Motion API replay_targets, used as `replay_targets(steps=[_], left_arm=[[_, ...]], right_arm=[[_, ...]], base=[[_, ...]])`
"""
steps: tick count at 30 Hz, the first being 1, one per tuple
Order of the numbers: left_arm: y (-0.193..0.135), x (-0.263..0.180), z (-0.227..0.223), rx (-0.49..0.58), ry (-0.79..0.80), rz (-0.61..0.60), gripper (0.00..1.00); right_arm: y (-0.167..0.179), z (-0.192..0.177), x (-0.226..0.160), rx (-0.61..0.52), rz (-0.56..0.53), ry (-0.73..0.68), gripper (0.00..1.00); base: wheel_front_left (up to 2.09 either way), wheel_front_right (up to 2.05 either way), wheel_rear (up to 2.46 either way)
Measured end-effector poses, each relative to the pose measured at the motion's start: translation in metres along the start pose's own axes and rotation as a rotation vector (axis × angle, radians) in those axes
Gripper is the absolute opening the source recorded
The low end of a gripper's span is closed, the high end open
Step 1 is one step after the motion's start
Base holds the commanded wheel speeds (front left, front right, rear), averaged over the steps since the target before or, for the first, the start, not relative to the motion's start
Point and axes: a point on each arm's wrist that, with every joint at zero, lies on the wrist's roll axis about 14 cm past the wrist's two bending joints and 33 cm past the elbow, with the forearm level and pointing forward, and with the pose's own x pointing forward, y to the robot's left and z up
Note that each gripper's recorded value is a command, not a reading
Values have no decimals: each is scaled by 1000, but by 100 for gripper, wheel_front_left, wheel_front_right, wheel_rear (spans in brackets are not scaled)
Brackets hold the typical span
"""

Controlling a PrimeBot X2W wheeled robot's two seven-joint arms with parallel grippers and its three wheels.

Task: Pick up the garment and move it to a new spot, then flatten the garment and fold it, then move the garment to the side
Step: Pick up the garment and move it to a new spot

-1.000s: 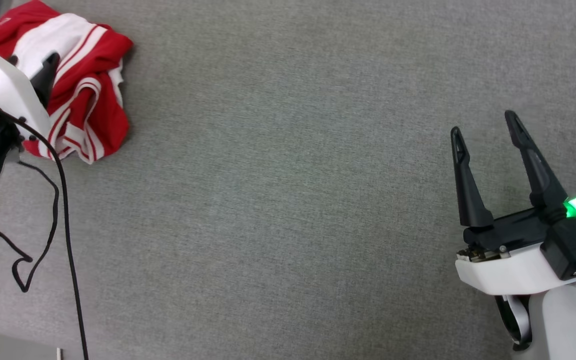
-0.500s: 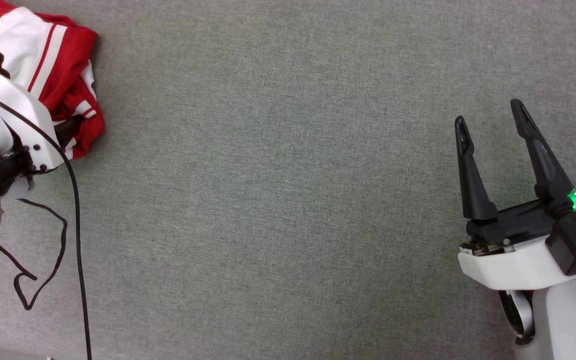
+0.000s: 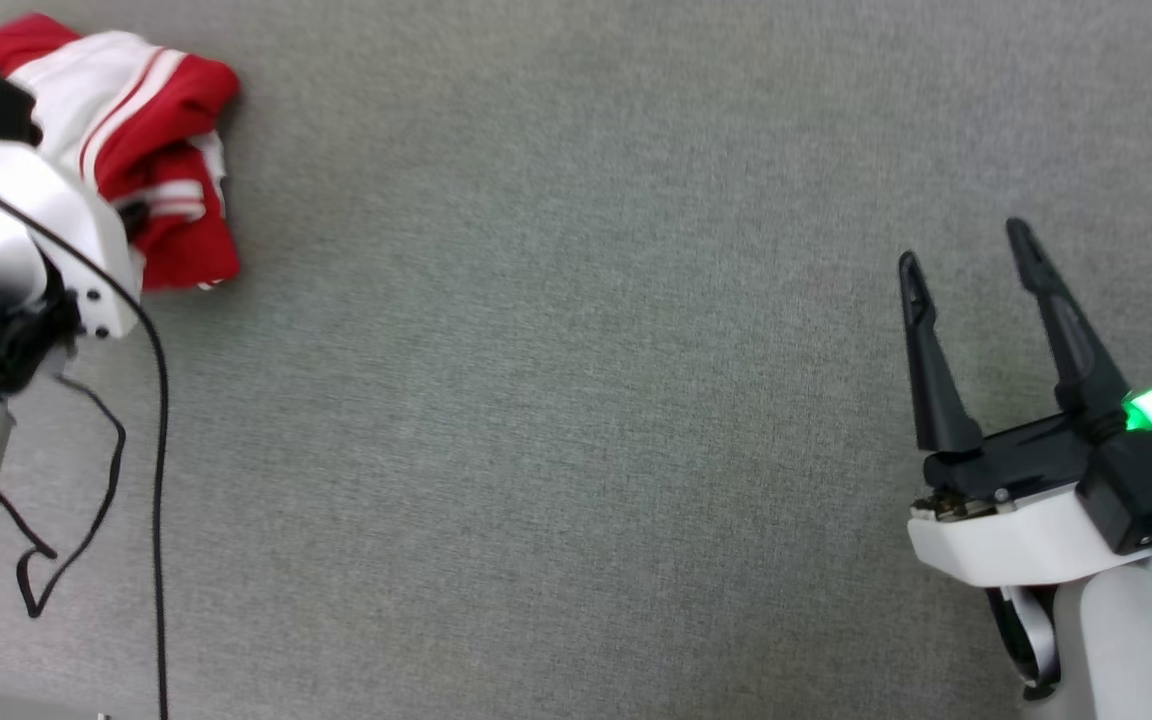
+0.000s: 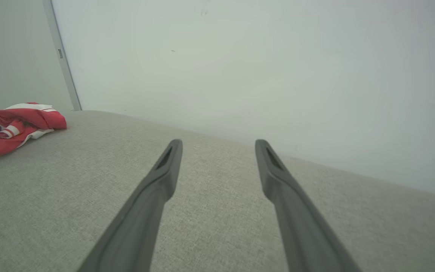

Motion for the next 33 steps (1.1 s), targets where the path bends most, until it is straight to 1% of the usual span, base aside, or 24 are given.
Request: replay_targets(steps=[3,7,11,14,16,17,21,24,25,26,30,33], left_arm=[[-6,-19,36,59,-136,-15,0],[-20,-46,69,131,-269,-48,0],[-48,-70,101,235,-391,-97,0],[-77,-82,120,310,-462,-152,0],[-102,-91,135,363,-515,-200,0],[-132,-100,148,410,-568,-263,0],[-190,-115,163,521,-644,-372,0],[-241,-127,171,590,-698,-475,0],[-241,-127,171,590,-698,-475,0],[-277,-138,174,632,-736,-555,0],[-343,-162,176,699,-805,-706,0],[-383,-178,173,725,-849,-814,0]], right_arm=[[8,12,-1,6,15,-19,100],[15,28,-5,8,27,-45,100],[16,44,-9,3,24,-73,100],[10,52,-16,-7,2,-81,100],[4,57,-22,-10,-20,-86,100],[-5,63,-27,-6,-48,-95,100],[-25,74,-41,-16,-111,-109,100],[-41,80,-54,-27,-163,-115,100],[-41,80,-54,-27,-163,-115,100],[-52,85,-63,-34,-202,-120,100],[-75,92,-81,-54,-278,-120,100],[-90,94,-94,-69,-329,-115,100]], base=[[0,0,0],[0,0,0],[0,0,0],[0,0,0],[0,0,0],[0,0,0],[0,0,0],[0,0,0],[0,0,0],[0,0,0],[0,0,0],[0,0,0]])
